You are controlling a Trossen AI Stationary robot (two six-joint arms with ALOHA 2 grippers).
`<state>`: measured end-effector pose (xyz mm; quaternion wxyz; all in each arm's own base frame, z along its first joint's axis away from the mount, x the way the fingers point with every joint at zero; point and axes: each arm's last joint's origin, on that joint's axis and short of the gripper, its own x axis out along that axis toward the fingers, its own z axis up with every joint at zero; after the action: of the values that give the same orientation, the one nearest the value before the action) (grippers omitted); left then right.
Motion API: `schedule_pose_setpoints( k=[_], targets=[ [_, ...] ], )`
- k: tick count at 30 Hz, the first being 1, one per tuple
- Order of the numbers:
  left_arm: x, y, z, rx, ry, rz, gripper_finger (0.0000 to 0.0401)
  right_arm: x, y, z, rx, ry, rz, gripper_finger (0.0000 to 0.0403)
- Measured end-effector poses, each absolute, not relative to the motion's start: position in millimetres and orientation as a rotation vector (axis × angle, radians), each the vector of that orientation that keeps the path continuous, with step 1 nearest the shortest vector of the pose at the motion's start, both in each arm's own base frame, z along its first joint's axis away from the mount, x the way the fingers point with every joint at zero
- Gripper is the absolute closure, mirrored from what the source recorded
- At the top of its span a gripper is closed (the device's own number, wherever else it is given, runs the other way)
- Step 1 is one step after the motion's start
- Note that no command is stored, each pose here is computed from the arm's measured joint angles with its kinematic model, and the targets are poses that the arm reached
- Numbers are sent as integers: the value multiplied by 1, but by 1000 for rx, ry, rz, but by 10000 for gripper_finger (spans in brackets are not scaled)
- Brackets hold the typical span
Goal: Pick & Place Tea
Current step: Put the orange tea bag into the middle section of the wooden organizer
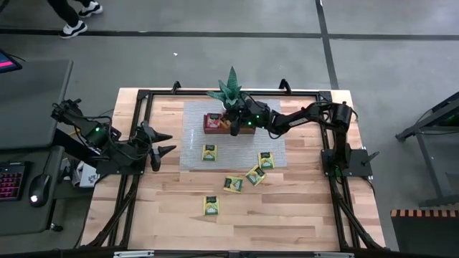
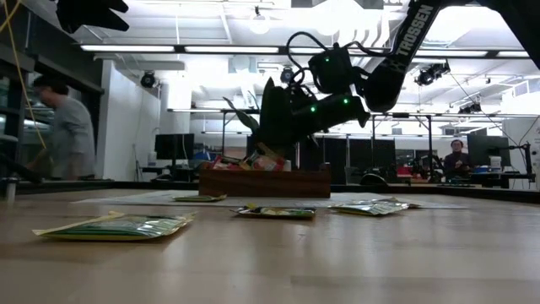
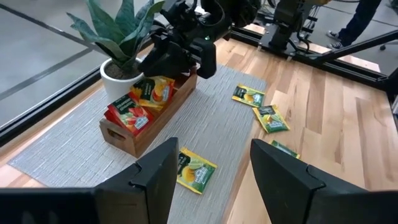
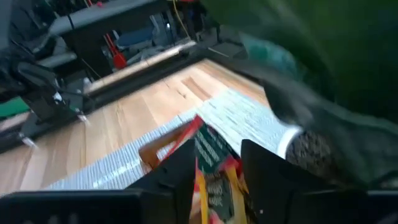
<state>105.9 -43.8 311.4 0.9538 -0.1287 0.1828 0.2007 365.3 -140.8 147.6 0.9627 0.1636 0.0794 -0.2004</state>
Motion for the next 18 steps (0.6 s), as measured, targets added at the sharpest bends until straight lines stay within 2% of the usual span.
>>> schedule_pose_setpoints(
  k=[8,14,18],
  targets=[
    [115,-49,309,-221,381,413,203,361,-139,167,318,141,-405,248],
    [129,-59,304,-177,411,413,203,354,-135,183,314,208,-390,251],
    [143,-65,300,-137,422,419,203,342,-130,191,343,333,-375,260]
  ],
)
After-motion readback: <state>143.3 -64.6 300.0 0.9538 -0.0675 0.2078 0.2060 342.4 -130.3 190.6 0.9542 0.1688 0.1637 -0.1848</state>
